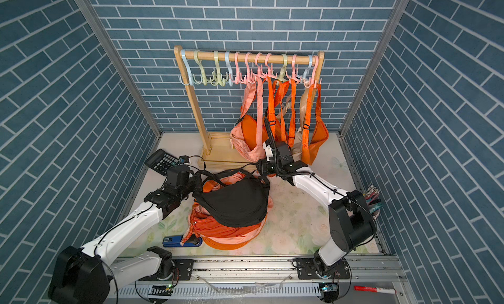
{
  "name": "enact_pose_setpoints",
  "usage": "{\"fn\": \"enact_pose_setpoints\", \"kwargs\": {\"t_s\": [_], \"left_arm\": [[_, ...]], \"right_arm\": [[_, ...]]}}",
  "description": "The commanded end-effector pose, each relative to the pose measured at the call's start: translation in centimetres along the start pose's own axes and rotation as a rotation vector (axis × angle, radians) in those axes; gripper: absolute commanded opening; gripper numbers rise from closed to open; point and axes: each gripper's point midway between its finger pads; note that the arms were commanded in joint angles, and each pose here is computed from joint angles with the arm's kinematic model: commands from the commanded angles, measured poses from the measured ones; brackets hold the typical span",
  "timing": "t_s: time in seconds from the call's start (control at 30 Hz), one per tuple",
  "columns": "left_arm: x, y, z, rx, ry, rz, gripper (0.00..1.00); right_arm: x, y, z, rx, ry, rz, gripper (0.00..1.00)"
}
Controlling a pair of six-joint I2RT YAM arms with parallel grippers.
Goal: Take the bag off the hook
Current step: Place the bag inside the bag.
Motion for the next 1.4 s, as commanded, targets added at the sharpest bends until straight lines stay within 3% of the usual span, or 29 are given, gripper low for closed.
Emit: {"fn": "enact_pose_setpoints", "kwargs": {"t_s": [0.0, 0.37, 0.53, 1.0, 1.13, 1.37], "left_arm": [[-0.5, 0.6, -2.1, 0.044, -0.050, -0.034, 0.13], [-2.5, 3.3, -2.6, 0.144, -0.057, -0.101, 0.27], [-2.5, 3.8, -3.2, 0.152, -0.066, -0.113, 0.44], [1.1, 4.9, -7.3, 0.151, -0.162, -0.151, 0.73], [1.7, 3.2, -8.3, 0.175, -0.204, -0.028, 0.72], [2.0, -1.7, -9.1, 0.187, -0.150, 0.261, 0.76]], "right_arm": [[0.0, 0.7, -1.3, 0.029, -0.036, -0.007, 0.52], [1.1, 0.7, -1.4, 0.055, -0.057, 0.002, 0.59], [2.5, 1.5, -2.0, 0.068, -0.084, -0.013, 0.61], [6.9, 3.4, -4.2, 0.107, -0.160, -0.020, 0.66], [7.9, 3.9, -4.7, 0.112, -0.176, -0.025, 0.65], [9.0, 4.0, -5.0, 0.124, -0.181, -0.012, 0.65]]}}
Point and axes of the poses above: each gripper's point midway between its finger pads, its own x axis back along the fingers, its own y axis along the line the jaws close on, z = x × y, and after that the axes turned 12 degrees about -x, right-handed
